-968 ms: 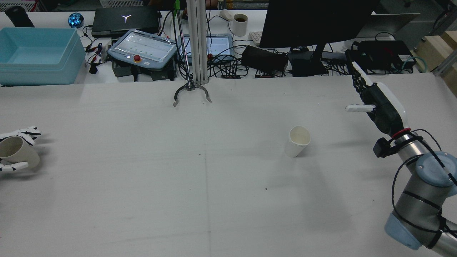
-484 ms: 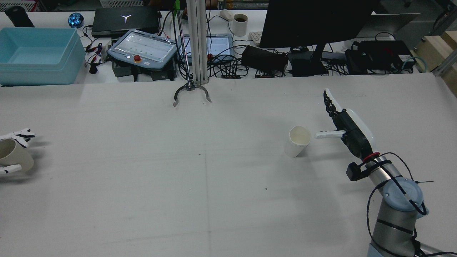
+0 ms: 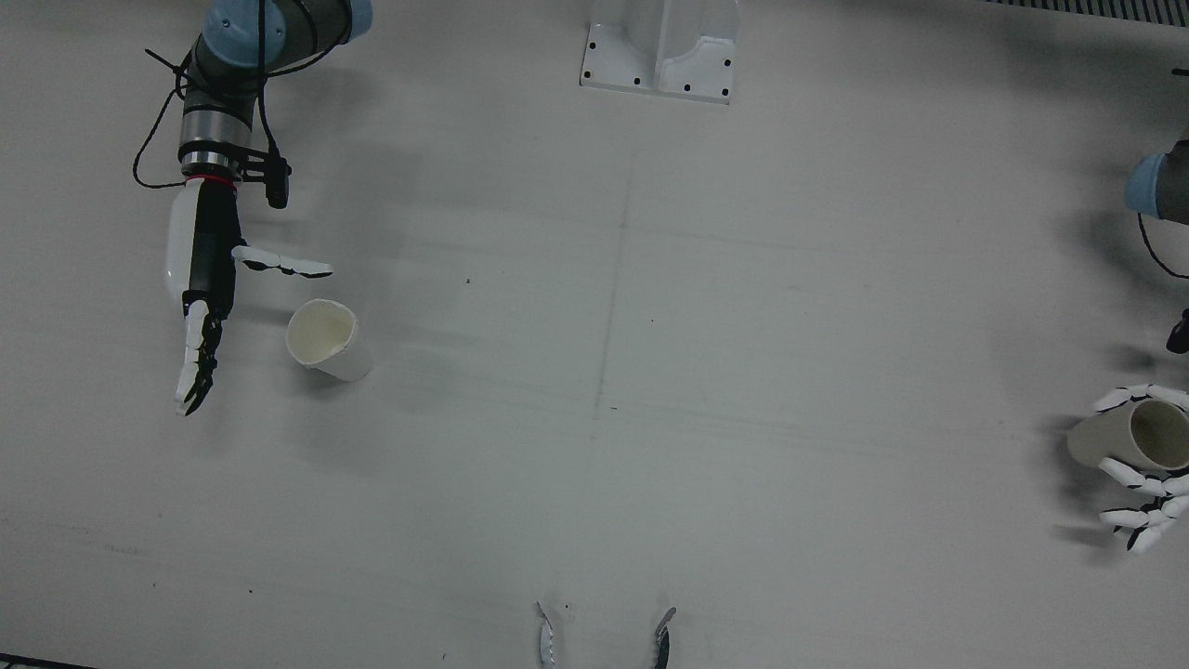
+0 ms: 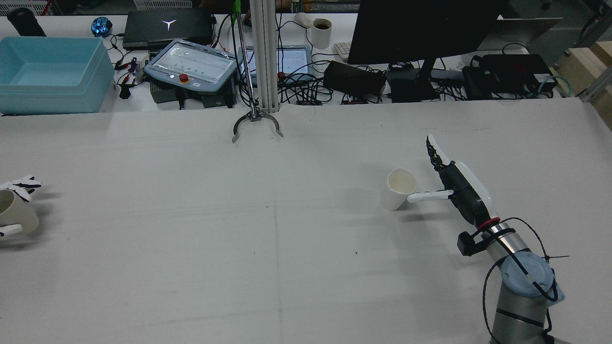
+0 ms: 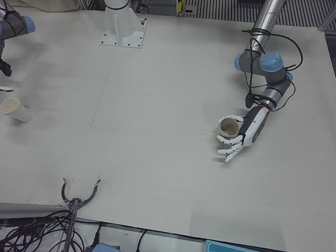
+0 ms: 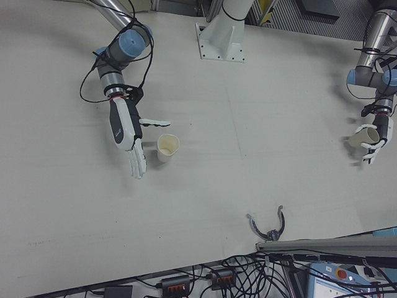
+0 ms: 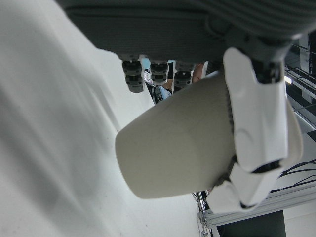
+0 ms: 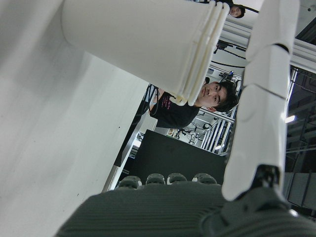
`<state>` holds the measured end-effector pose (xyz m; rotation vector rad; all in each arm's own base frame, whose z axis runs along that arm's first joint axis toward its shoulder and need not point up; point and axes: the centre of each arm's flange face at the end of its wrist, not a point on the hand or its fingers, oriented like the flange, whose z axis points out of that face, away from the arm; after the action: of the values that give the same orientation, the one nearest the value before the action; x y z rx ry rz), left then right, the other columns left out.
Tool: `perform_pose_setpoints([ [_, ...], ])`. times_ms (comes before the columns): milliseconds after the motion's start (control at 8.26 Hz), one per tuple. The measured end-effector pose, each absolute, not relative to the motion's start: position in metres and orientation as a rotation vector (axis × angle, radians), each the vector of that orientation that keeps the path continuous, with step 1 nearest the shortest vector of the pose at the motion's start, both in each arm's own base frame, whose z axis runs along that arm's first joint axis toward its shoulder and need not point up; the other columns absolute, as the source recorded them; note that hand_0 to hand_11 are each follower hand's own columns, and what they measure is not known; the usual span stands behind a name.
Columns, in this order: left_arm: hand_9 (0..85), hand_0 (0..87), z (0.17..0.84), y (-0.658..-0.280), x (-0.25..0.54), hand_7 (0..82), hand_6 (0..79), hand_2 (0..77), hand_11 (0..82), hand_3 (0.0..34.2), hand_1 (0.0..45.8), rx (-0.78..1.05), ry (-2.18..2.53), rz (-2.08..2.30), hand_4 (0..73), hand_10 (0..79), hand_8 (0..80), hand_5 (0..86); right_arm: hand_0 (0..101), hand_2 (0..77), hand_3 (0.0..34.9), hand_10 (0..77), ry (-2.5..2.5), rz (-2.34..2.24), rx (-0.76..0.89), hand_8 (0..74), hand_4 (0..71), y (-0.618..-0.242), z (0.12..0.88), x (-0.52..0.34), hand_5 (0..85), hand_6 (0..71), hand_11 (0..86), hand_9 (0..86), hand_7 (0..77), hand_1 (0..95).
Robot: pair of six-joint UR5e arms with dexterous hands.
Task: Pour water
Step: 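Move the right hand toward the middle white cup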
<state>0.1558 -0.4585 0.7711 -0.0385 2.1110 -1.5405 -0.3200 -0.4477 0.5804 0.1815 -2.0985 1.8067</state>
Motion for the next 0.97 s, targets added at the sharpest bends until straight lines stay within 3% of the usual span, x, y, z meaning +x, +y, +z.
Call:
perform_pose_setpoints([
  [121, 9.8, 55.1, 0.774, -0.456, 0.154, 26.2, 16.4, 31.6, 14.2, 0.0, 21.8, -0.038, 2.108, -1.543, 40.9, 8.2, 6.0, 35.5, 56, 1.1, 0.0, 0.5, -2.085, 1.818, 0.189, 0.5, 0.0, -0.438, 0.586, -0.334, 0.5, 0.0, 0.5, 0.5, 0.5, 25.1],
  [242, 9.8, 54.3, 0.775, -0.454, 0.153, 25.6, 15.3, 31.6, 14.2, 0.0, 21.8, -0.039, 2.107, -1.543, 40.9, 8.2, 6.0, 35.5, 55, 9.8, 0.0, 0.0, -2.076, 1.826, 0.194, 0.5, 0.0, -0.433, 0.589, -0.346, 0.5, 0.5, 0.5, 0.5, 0.5, 22.9],
  [363, 9.8, 54.3, 0.776, -0.454, 0.152, 25.6, 15.3, 31.6, 14.2, 0.0, 21.8, -0.042, 2.106, -1.545, 40.9, 8.2, 6.0, 35.5, 54, 2.7, 0.0, 0.5, -2.073, 1.830, 0.195, 0.5, 0.0, -0.431, 0.590, -0.353, 0.5, 0.5, 0.5, 0.5, 0.5, 21.8],
  [968, 9.8, 54.3, 0.779, -0.453, 0.153, 25.6, 15.3, 31.6, 14.2, 0.0, 21.8, -0.045, 2.102, -1.548, 39.3, 7.6, 6.0, 37.1, 52, 4.4, 0.0, 0.5, -2.059, 1.844, 0.225, 0.5, 0.0, -0.437, 0.599, -0.369, 0.5, 0.0, 0.5, 0.5, 0.5, 21.8],
])
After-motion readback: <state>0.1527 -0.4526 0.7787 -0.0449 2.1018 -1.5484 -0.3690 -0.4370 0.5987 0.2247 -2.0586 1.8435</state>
